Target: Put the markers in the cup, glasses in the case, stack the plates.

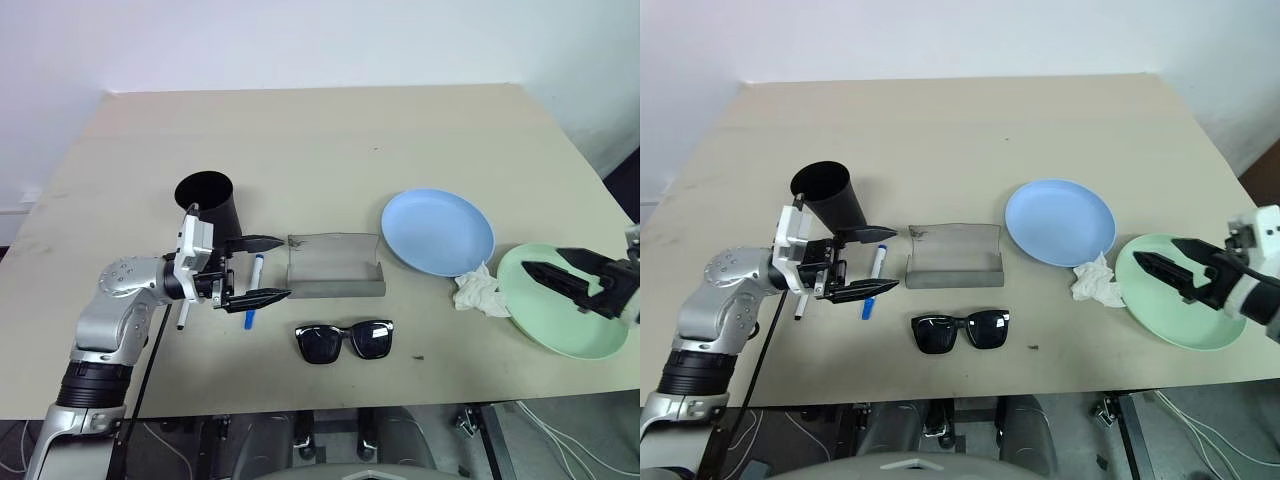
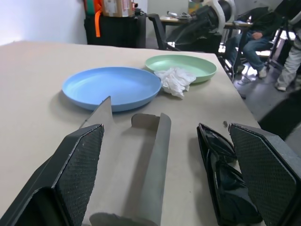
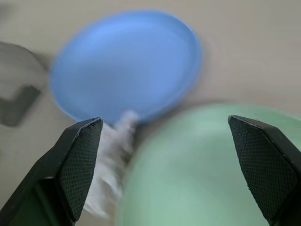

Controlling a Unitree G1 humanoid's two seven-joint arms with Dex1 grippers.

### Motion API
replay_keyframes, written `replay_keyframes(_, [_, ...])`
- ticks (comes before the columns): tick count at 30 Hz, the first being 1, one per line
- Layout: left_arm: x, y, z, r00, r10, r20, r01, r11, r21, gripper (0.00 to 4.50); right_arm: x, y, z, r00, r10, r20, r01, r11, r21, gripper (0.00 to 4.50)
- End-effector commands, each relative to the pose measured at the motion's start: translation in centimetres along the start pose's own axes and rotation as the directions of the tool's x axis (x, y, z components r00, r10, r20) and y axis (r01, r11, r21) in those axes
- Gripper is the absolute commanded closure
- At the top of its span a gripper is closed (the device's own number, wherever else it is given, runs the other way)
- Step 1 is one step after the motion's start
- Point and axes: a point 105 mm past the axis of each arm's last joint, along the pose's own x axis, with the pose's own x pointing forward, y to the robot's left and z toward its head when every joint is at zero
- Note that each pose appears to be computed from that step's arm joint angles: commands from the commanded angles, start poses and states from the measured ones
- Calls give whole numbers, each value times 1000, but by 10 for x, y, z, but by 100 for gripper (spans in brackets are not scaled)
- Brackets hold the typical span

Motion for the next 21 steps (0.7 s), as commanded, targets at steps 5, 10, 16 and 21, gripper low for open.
replay_keyframes(5, [10,3,0,1000,-28,12,27,999,45,5,-47,-59,1,963,-269,-5,269,963,15,0])
replay_keyframes(10, [18,3,0,998,-52,20,51,997,52,5,-68,-80,-18,925,-375,-63,379,922,76,0])
replay_keyframes(16, [23,5,3,997,-57,47,55,998,35,5,-70,-89,-48,902,-401,-162,423,894,144,0])
replay_keyframes(21, [24,2,-3,996,-81,21,80,996,29,5,-57,-78,-52,925,-332,-186,363,916,171,0])
